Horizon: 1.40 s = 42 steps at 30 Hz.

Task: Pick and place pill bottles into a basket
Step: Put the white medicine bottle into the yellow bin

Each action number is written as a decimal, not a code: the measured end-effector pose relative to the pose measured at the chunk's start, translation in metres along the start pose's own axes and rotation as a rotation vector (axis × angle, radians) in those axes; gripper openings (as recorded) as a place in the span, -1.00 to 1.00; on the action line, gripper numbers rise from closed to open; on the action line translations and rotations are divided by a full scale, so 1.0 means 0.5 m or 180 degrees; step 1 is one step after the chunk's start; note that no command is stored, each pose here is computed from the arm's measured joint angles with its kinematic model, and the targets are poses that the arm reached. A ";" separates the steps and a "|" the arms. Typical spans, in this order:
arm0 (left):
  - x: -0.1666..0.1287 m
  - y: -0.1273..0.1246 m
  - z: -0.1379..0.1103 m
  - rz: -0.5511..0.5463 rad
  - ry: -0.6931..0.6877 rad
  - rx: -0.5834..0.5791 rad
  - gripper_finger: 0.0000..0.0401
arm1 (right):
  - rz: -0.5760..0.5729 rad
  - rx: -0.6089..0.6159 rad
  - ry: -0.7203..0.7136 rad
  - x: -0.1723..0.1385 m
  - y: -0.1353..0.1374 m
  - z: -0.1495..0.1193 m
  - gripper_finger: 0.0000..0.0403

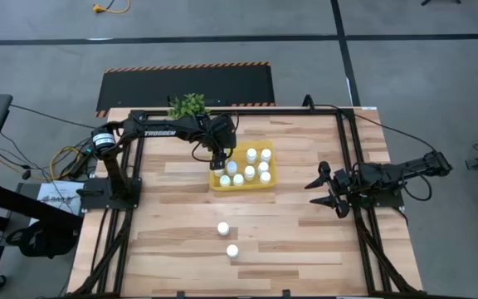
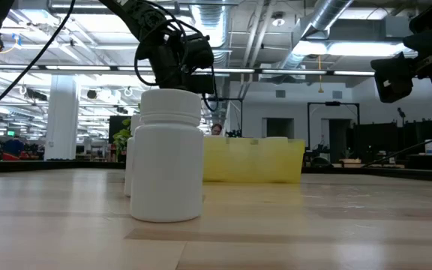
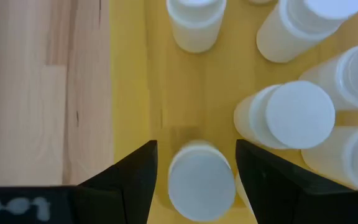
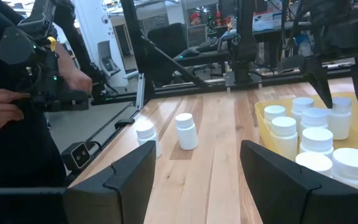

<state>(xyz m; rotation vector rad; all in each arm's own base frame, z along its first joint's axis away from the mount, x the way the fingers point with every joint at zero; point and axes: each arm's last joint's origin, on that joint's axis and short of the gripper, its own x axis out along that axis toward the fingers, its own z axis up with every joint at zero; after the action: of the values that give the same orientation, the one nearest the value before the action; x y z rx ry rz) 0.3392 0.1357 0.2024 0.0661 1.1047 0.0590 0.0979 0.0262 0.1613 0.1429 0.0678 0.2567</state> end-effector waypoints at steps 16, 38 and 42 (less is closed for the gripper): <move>-0.169 -0.027 0.130 0.0464 -0.0512 0.0724 0.03 | 0.0000 0.0000 0.0001 0.000 0.000 0.000 0.12; -0.261 -0.338 0.149 -0.0202 0.0081 0.0284 0.03 | 0.0000 0.0000 0.0001 0.000 0.000 0.000 0.12; -0.232 -0.370 0.134 -0.0250 0.0115 0.0161 0.03 | 0.0000 0.0000 0.0000 0.000 0.000 0.000 0.12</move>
<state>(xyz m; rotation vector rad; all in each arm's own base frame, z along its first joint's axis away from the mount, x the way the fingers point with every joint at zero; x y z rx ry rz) 0.3498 -0.0598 0.3202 0.0671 1.1441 -0.0383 0.0979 0.0262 0.1613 0.1429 0.0679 0.2567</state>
